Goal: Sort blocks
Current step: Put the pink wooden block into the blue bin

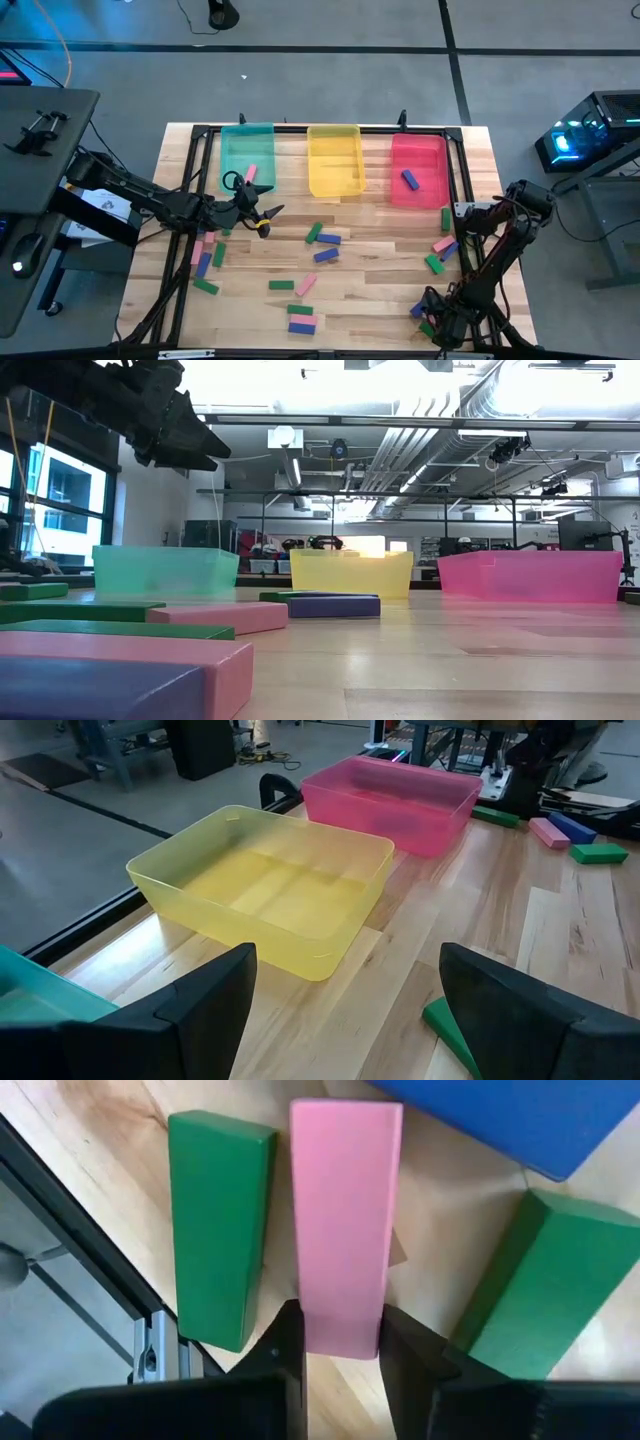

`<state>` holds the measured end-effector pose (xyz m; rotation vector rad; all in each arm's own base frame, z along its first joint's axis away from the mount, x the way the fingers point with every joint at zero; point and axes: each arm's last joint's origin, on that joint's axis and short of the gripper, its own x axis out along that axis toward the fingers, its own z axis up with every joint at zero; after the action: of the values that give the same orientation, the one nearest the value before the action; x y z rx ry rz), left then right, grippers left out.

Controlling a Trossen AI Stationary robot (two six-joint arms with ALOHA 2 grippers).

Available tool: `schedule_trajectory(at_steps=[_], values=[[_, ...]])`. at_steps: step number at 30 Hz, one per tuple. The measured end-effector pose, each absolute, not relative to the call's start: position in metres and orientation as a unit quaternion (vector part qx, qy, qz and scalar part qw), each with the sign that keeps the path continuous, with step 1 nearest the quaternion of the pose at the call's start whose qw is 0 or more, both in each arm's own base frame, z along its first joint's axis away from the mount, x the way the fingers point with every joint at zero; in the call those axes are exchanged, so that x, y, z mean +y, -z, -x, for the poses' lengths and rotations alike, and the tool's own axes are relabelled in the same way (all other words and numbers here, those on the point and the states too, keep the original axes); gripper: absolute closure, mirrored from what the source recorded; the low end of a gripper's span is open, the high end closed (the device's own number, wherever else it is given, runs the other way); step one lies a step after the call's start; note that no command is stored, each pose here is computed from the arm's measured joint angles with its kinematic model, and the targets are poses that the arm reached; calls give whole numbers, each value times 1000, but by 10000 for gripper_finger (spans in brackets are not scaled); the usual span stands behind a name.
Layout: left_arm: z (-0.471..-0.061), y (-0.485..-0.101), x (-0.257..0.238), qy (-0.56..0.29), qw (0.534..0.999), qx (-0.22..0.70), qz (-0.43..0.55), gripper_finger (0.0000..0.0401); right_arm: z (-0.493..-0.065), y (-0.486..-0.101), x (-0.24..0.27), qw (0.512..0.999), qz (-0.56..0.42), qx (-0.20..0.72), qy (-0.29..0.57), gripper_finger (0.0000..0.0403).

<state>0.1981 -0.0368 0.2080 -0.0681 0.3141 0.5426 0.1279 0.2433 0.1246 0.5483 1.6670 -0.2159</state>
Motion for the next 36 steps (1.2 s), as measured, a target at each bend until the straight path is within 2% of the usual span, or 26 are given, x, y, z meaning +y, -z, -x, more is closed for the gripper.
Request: schedule_trajectory(at_steps=[6, 16, 19, 22, 25, 28, 32, 36], values=[[-198, -208, -37, -267, 951, 154, 34, 99, -128, -131, 241, 643, -247, 719, 95, 344], [-198, -208, -37, -267, 951, 152, 39, 99, -132, -180, 220, 676, -334, 649, 100, 344], [-198, -209, -37, -267, 951, 150, 40, 99, -150, -204, 208, 718, -335, 600, 104, 344], [-198, -209, -37, -267, 951, 150, 40, 99, -178, -225, 187, 775, -283, 552, 123, 344], [-198, -209, -37, -269, 951, 150, 39, 99, -216, -243, 150, 813, -234, 511, 150, 344], [-198, -209, -37, -269, 951, 150, 39, 99, -249, -249, 96, 828, -192, 497, 175, 344], [-198, -209, -37, -270, 950, 149, 39, 99, -280, -262, 3, 841, -204, 444, 231, 344], [-198, -209, -37, -270, 950, 149, 41, 99, -295, -259, -81, 846, -252, 413, 224, 344]])
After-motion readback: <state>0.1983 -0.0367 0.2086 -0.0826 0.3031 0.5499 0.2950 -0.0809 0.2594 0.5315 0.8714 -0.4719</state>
